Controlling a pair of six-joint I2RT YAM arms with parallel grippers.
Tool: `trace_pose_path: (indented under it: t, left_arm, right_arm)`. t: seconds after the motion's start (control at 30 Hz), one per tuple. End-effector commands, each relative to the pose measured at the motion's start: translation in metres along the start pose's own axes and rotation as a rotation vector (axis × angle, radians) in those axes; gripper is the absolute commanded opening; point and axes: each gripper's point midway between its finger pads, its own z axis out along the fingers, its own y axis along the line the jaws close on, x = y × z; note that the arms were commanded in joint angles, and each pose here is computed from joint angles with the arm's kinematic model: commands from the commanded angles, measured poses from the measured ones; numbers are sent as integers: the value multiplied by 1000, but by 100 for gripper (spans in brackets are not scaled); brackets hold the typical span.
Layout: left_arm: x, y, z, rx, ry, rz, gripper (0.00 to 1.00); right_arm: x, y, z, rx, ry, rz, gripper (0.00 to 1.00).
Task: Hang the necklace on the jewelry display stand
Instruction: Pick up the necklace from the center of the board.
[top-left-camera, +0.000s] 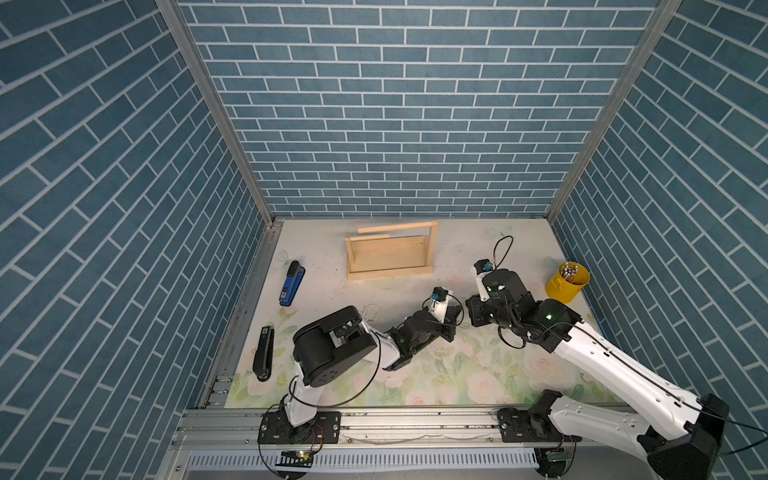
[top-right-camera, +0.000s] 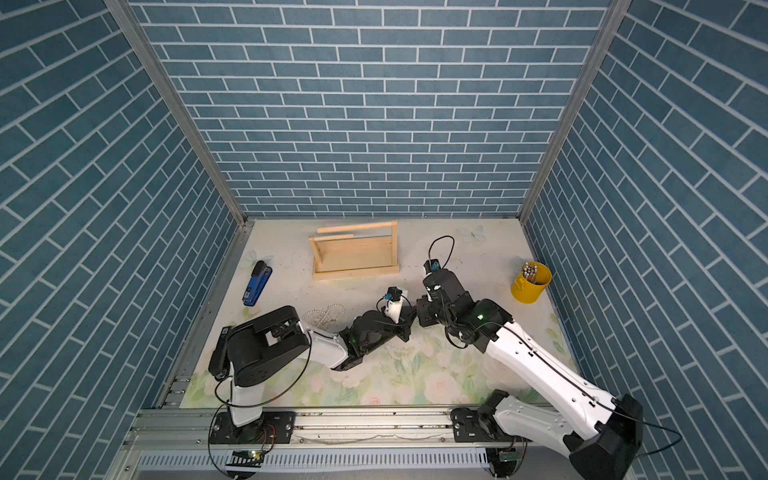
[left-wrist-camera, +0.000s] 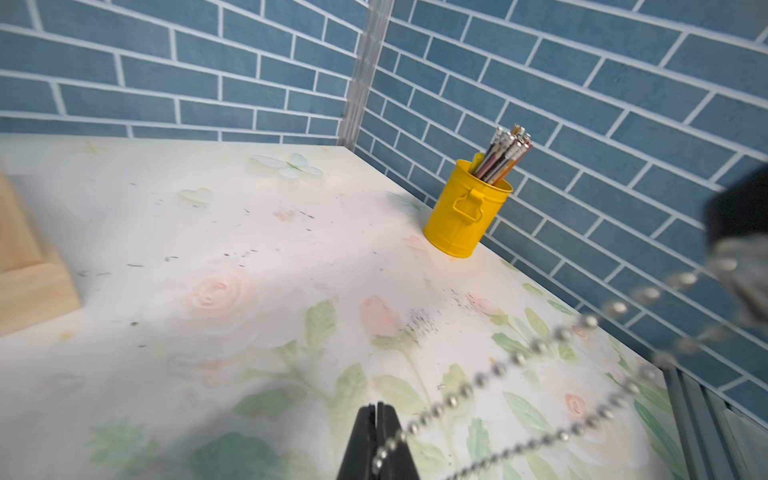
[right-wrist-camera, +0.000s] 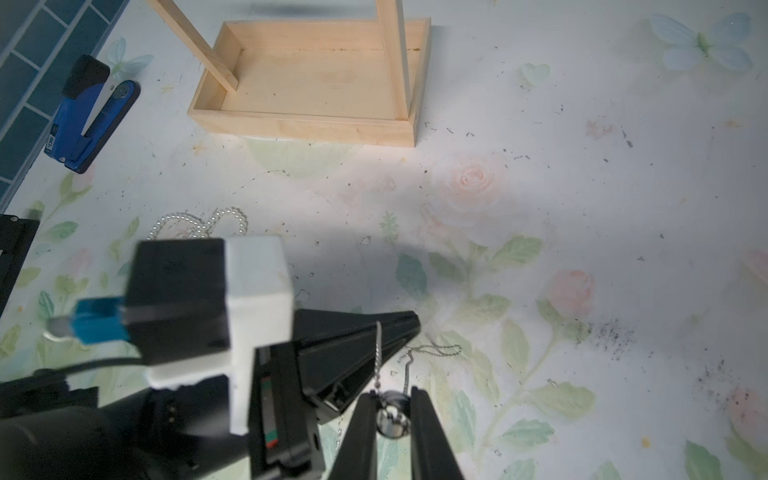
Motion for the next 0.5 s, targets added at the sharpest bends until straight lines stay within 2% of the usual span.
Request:
trace_pose_path:
  t: [0.0,0.13,0.2,0.3,0.37,0.47]
  left_arm:
    - [-21,8,-12,-41,53,57,0]
    - [-24,11,-21,-103,242,220,0]
    - [-29,16,-28,-143,295,275,0]
    - [-44,20,-41,-192,324,340,0]
    - [-58,19,-49,-212,312,369,0]
    - [-73,16,-58,-216,300,391,0]
  right_arm:
    - [5,-14,-2,57,-28,30,5]
    - [2,-16,-1,44,-93,43,14]
    - [-1,-13,-1,14,-141,42,16]
    - [-7,-8,-5,-37,-222,55,26]
    - [-10,-4,-11,-82,-270,58,38]
    - [-11,4,-18,-145,-310,35,49]
